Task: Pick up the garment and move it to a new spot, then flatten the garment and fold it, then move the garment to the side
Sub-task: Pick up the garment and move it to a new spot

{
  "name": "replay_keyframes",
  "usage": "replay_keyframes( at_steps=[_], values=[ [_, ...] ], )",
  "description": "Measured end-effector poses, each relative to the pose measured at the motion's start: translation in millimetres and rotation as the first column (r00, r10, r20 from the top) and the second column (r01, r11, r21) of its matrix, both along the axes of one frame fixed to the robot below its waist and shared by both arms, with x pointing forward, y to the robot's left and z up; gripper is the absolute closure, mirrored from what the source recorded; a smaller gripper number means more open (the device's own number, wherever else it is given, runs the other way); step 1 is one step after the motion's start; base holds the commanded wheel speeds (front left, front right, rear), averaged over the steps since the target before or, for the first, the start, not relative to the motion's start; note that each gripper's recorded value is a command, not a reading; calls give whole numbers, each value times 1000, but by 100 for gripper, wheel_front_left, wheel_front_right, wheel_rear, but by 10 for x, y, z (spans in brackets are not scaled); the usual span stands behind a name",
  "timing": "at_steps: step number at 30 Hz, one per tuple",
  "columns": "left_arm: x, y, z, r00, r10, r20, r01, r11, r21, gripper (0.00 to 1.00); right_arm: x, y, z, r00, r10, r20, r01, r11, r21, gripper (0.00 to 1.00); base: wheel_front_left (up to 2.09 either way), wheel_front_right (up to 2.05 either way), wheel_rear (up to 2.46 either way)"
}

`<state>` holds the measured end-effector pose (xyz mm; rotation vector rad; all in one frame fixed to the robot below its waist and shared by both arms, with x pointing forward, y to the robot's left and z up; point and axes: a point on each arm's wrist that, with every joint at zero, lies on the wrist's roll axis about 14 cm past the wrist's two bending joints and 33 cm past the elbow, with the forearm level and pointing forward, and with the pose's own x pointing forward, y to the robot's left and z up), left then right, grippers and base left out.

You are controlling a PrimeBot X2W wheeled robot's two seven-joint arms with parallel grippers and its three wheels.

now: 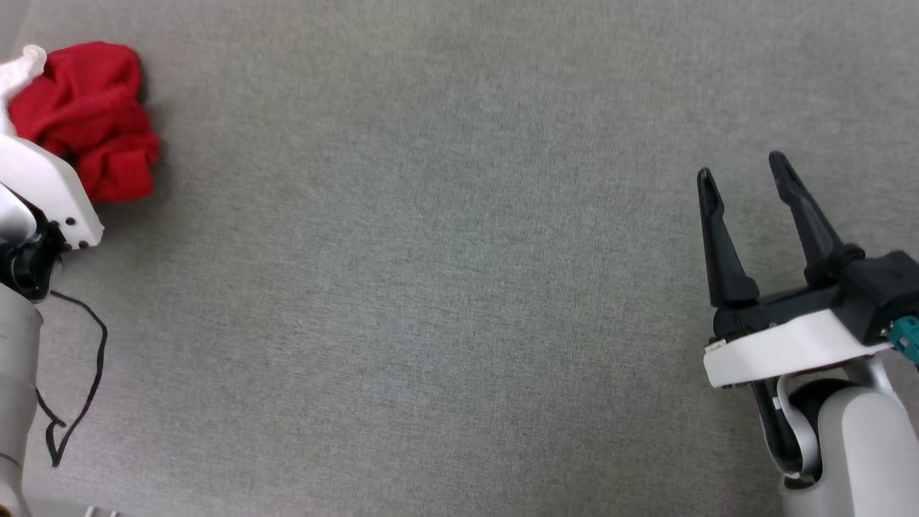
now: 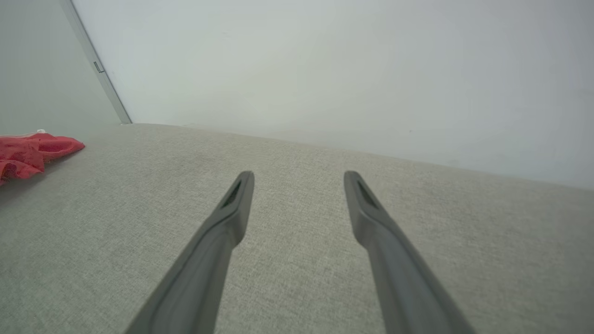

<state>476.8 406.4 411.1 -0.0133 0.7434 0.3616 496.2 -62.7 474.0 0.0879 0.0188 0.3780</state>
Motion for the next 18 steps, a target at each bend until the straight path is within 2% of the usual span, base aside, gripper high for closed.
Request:
replay_keyframes(
  at_steps=[4, 8, 11, 14, 18],
  values=[
    [129, 34, 502, 979, -39, 199, 20, 995, 98, 100, -117, -61, 160, 1000, -15, 22, 14, 1000, 17, 0, 0, 0, 0],
    [196, 7, 1038, 915, -76, 395, 14, 988, 156, 100, -262, -155, 351, 998, -38, 54, 36, 999, 35, 0, 0, 0, 0],
    [171, -82, 1301, 866, -111, 487, 23, 983, 182, 100, -380, -291, 481, 995, -73, 75, 70, 997, 40, 0, 0, 0, 0],
    [156, -274, 1460, 819, -145, 554, 49, 981, 186, 100, -524, -466, 576, 989, -118, 88, 115, 993, 40, 0, 0, 0, 0],
    [197, -725, 1604, 757, -204, 621, 127, 978, 167, 100, -719, -694, 682, 979, -176, 101, 173, 984, 39, 0, 0, 0, 0]
  ],
)
